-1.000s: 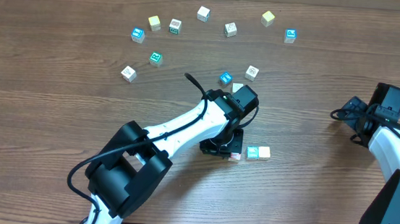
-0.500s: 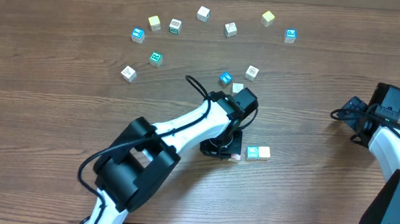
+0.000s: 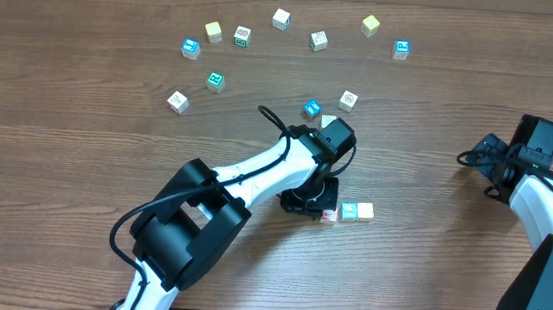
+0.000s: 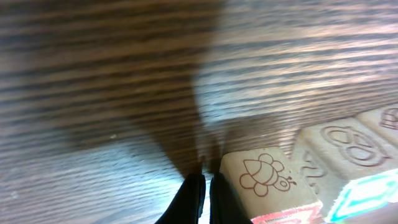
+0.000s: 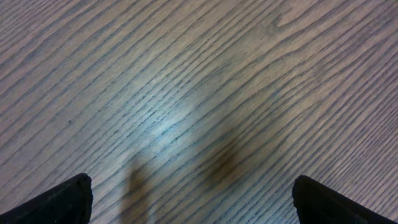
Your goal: Form a horizontal line
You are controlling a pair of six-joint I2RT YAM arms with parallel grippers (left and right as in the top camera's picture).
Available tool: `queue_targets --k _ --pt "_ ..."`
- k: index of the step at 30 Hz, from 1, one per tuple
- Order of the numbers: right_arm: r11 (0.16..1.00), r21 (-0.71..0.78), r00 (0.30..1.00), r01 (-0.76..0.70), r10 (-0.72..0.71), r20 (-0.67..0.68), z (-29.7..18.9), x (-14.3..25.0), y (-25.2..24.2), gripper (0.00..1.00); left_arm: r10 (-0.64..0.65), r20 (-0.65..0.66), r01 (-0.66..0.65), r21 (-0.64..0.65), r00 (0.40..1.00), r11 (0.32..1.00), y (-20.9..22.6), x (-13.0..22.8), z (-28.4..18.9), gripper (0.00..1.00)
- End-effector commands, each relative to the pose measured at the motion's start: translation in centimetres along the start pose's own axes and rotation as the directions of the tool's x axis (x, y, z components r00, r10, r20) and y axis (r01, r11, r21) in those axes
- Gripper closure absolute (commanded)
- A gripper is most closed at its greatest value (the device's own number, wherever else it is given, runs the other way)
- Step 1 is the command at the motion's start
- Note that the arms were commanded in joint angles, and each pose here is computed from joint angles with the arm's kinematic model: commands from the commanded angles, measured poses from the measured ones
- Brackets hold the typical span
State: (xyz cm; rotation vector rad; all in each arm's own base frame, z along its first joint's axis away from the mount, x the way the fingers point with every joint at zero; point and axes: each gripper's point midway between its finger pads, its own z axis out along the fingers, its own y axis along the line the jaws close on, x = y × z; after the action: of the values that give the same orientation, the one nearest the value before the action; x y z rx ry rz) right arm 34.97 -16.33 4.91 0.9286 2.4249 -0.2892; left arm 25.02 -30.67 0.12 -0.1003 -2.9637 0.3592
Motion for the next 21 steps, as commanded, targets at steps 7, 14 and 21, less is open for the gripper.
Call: queue_targets --k 7,14,21 --pt "1.0 0.0 1.0 -0.007 0.007 0.012 0.0 -0.4 0.0 0.0 0.018 -0.03 -0.018 0.018 0.999 1.0 0.0 0.2 0.7 0.96" --pt "1.0 0.0 1.0 -0.007 0.007 0.012 0.0 -0.4 0.0 0.0 0.048 -0.136 -0.041 0.053 0.99 0.998 -0.2 2.4 0.5 0.96" --pt "1.0 0.0 1.0 -0.007 0.007 0.012 0.0 -0.4 0.0 0.0 0.055 -0.18 -0.051 0.03 0.982 0.998 0.3 3.7 0.4 0.96"
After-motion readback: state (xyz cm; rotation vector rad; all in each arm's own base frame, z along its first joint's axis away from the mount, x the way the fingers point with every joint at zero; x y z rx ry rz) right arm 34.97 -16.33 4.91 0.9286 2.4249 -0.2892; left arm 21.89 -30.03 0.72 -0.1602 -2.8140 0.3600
